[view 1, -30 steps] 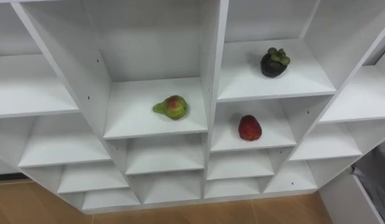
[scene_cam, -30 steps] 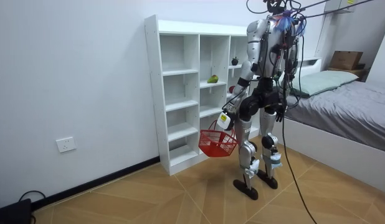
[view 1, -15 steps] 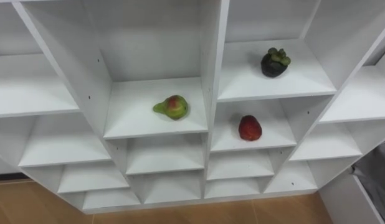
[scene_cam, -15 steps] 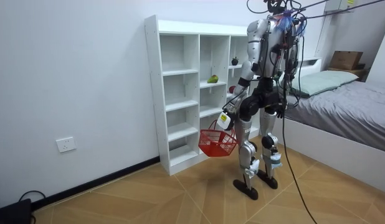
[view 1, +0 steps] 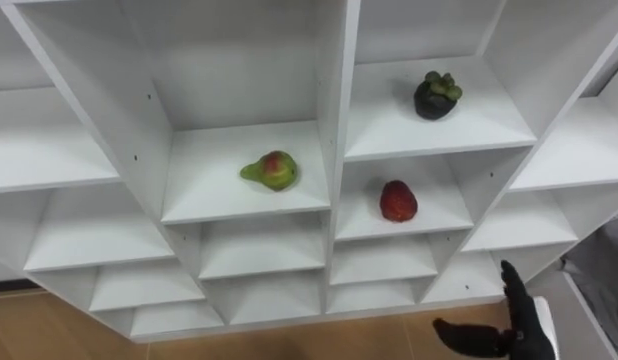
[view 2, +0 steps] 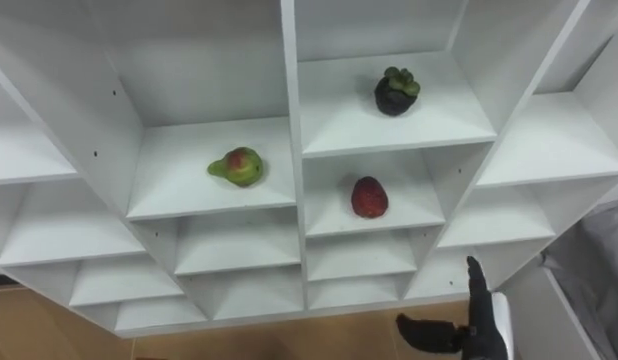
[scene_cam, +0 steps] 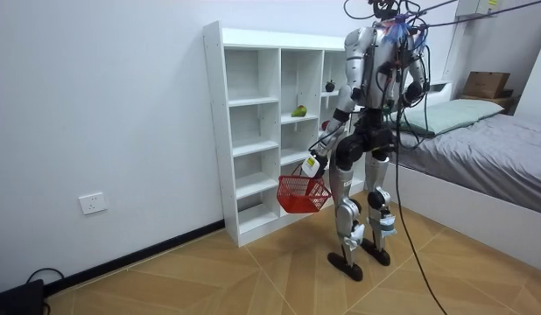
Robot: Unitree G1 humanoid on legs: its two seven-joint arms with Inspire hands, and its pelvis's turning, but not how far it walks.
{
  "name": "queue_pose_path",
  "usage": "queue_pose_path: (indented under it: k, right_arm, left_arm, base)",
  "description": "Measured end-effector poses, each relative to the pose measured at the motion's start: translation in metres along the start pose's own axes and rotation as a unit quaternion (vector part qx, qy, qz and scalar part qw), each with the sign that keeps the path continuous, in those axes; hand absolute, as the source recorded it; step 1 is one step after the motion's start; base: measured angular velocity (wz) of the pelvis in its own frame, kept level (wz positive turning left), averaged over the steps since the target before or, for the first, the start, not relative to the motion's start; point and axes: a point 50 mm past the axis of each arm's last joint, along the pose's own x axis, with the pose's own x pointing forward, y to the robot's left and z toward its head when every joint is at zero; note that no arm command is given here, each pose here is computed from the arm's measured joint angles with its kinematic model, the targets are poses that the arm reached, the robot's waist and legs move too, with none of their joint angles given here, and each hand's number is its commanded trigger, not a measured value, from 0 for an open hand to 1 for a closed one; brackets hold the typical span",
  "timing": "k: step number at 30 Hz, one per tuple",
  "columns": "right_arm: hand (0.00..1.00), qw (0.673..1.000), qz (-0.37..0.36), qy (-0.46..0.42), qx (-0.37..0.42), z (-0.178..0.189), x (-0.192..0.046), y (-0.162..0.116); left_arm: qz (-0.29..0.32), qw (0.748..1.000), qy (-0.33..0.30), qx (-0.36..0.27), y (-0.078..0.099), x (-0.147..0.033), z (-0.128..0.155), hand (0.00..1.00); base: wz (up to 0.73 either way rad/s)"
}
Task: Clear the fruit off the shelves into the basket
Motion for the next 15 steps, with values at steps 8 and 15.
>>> queue_pose_path:
  k: [8, 15]
  right_arm:
    - [0.0, 0.991, -0.006, -0.134, -0.001, 0.056, 0.0, -0.001]
    - [0.0, 0.97, -0.023, -0.243, 0.025, 0.105, -0.007, -0.008]
  left_arm:
    - [-0.01, 1.0, -0.005, 0.006, -0.002, -0.002, -0.003, 1.0]
    - [-0.011, 1.0, 0.004, 0.011, -0.002, -0.003, -0.009, 1.0]
  base:
    - [0.0]
    - [-0.01]
